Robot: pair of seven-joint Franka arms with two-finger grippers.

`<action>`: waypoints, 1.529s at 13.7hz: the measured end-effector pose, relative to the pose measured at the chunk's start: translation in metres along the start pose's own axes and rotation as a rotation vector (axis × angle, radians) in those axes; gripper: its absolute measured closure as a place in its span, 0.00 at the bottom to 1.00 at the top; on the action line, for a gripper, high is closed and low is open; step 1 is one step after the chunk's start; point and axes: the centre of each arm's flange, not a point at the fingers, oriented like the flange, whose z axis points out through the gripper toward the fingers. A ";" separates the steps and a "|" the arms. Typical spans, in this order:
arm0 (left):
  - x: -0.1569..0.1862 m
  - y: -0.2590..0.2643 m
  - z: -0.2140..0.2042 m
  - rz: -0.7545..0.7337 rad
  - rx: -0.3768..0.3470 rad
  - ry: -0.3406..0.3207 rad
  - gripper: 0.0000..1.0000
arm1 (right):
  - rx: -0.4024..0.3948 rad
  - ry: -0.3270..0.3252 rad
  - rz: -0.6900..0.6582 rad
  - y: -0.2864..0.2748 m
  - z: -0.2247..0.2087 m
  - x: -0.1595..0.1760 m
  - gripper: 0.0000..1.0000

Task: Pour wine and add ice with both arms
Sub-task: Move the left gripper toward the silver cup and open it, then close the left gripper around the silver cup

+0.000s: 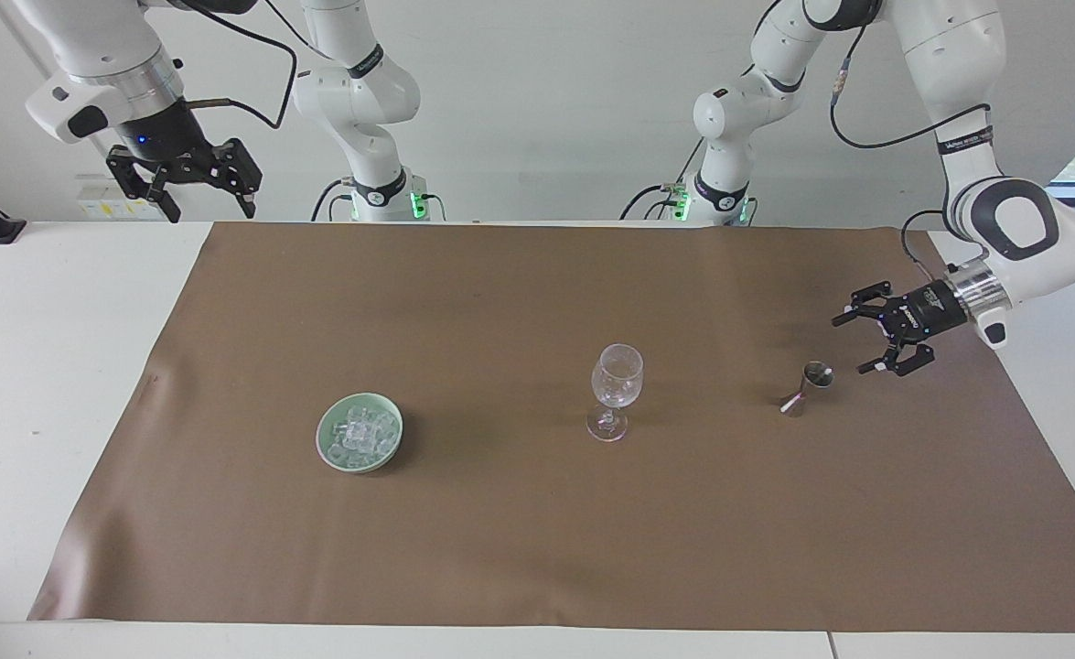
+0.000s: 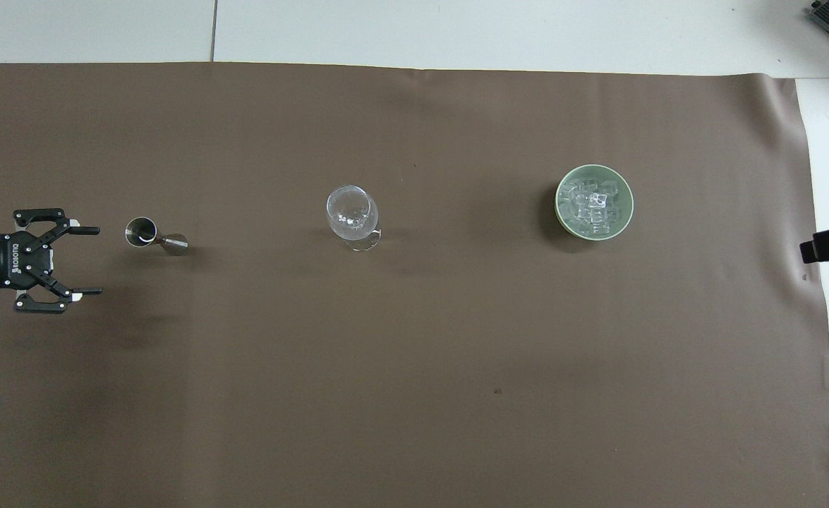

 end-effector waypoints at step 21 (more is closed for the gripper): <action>0.058 0.017 0.055 -0.028 -0.158 -0.305 0.00 | 0.000 0.000 0.000 0.000 0.000 0.000 0.00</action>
